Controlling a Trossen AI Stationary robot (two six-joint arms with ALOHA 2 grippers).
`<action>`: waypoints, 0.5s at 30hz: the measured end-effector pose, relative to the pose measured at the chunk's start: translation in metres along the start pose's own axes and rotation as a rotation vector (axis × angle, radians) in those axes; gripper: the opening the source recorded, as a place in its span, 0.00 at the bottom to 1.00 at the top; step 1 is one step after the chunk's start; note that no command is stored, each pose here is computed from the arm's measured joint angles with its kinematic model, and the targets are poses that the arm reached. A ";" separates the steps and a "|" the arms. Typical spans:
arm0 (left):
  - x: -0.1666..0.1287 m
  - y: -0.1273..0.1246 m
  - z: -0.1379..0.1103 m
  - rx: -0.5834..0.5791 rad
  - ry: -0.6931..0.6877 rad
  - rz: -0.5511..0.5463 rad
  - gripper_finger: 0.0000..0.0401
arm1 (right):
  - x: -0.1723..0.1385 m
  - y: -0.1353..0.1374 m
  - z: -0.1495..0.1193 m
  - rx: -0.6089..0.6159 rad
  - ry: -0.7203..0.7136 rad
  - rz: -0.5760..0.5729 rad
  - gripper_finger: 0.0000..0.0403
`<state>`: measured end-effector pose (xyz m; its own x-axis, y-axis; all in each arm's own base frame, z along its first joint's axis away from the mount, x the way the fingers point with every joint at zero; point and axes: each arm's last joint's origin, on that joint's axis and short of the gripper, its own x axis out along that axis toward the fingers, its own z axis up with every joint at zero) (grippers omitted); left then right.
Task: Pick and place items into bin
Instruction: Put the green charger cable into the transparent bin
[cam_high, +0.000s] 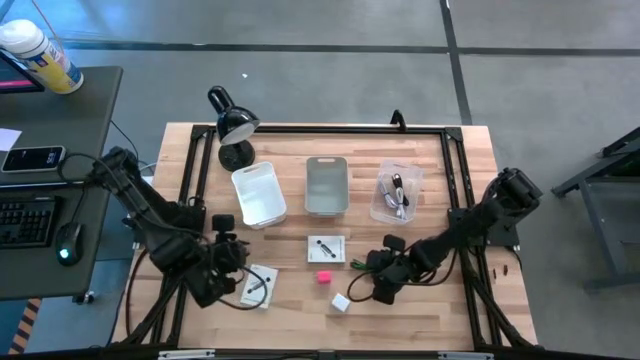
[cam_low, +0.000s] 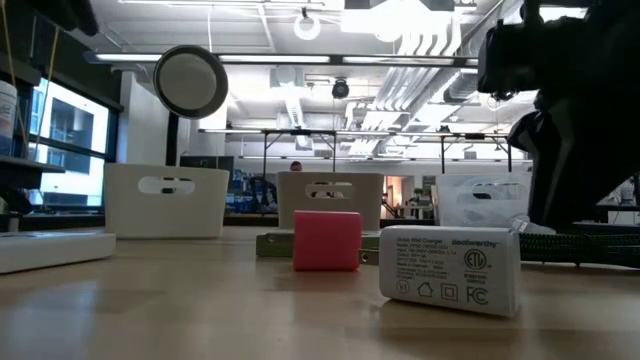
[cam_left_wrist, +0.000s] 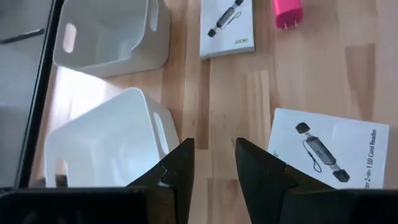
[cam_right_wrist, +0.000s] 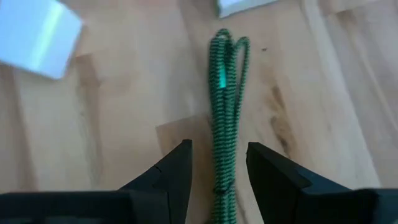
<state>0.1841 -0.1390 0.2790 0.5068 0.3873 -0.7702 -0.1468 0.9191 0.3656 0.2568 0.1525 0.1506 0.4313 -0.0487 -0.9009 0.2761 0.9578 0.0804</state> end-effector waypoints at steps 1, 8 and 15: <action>0.001 -0.001 -0.004 -0.011 -0.001 0.002 0.26 | 0.001 0.000 -0.001 0.003 0.002 -0.009 0.35; 0.015 -0.013 -0.022 -0.091 -0.007 0.010 0.26 | 0.015 0.001 -0.007 0.008 0.074 -0.013 0.35; 0.018 -0.016 -0.020 -0.103 -0.058 0.002 0.26 | 0.020 0.001 -0.007 0.084 0.056 -0.039 0.34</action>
<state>0.1788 -0.1456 0.2492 0.5546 0.3867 -0.7368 -0.2328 0.9222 0.3088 0.2598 0.1540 0.1300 0.3708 -0.0675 -0.9262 0.3635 0.9283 0.0778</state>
